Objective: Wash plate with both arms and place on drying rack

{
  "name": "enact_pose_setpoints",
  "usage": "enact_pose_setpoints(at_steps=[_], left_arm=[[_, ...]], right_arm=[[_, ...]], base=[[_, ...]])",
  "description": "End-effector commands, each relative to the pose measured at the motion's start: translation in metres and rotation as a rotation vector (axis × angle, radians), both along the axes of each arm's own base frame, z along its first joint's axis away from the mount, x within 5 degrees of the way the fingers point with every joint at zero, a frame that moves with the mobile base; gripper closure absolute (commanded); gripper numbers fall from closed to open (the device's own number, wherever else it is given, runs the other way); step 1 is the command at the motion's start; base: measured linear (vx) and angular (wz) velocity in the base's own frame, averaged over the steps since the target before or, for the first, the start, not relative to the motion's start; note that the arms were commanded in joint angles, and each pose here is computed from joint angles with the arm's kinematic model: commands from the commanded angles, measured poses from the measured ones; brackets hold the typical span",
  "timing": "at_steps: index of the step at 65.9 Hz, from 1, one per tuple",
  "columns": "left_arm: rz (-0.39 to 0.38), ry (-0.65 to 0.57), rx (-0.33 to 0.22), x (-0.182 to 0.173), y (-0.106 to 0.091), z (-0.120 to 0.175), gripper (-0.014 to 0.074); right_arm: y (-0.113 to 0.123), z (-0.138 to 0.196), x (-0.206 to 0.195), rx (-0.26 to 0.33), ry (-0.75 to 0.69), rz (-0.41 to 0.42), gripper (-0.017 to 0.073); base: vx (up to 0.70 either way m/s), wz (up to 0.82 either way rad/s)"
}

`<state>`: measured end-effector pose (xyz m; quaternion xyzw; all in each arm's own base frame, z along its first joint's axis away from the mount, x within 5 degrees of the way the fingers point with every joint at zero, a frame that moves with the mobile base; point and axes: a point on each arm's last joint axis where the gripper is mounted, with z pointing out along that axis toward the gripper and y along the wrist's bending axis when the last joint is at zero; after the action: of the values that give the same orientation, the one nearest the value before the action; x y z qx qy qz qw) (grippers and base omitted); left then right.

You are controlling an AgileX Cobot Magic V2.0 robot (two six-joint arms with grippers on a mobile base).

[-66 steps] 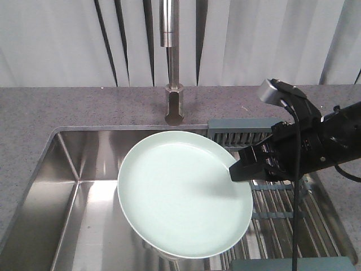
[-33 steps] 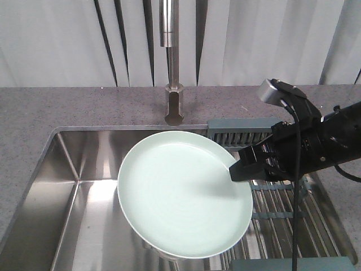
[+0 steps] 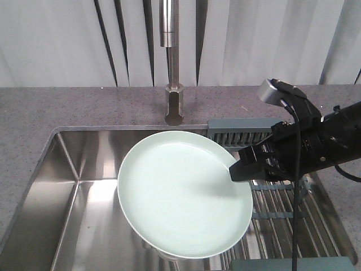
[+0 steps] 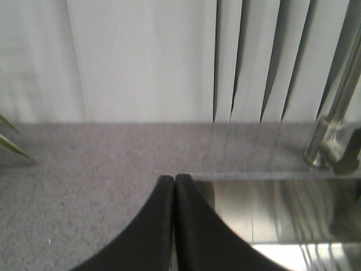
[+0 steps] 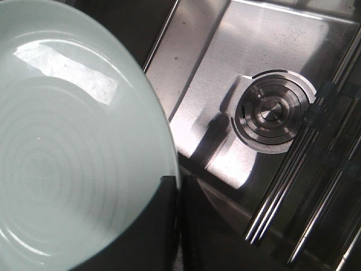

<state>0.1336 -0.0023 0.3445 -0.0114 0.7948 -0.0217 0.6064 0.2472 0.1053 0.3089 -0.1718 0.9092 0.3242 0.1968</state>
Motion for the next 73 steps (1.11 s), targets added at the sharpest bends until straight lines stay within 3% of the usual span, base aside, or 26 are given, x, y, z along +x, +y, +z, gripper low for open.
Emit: enact_pose_setpoints(at_steps=[1,18,25,32,43,51,60,73], left_arm=[[-0.005,0.002,-0.011,0.020,-0.001,0.003,0.0601],[-0.001,0.143,-0.019,0.050,-0.002,-0.020,0.0595],[-0.002,0.188,-0.016,0.060,-0.002,-0.027,0.0539],[-0.004,0.256,-0.014,0.071,-0.003,-0.028,0.0424],[-0.015,0.269,0.007,0.089,-0.003,-0.015,0.0147],[-0.040,0.313,0.053,0.099,-0.004,-0.009,-0.0002],[-0.117,0.361,0.126,0.108,-0.007,-0.004,-0.0074],[-0.268,0.328,0.139,0.125,-0.019,0.000,-0.0054]], right_arm=[[0.001,0.018,-0.002,0.058,-0.059,-0.021,0.0568],[0.001,0.018,-0.002,0.058,-0.059,-0.021,0.0568],[0.001,0.018,-0.002,0.058,-0.059,-0.021,0.0568],[0.001,0.018,-0.002,0.058,-0.059,-0.021,0.0568],[0.001,0.018,-0.002,0.058,-0.059,-0.021,0.0568],[0.001,0.018,-0.002,0.058,-0.059,-0.021,0.0568],[0.001,0.018,-0.002,0.058,-0.059,-0.021,0.0568],[0.001,0.018,-0.002,0.058,-0.060,-0.022,0.0568]], base=[[0.00,0.00],[0.00,0.00],[0.00,0.00],[0.00,0.00],[0.00,0.00],[0.00,0.00],[0.00,0.00],[0.00,0.00]])
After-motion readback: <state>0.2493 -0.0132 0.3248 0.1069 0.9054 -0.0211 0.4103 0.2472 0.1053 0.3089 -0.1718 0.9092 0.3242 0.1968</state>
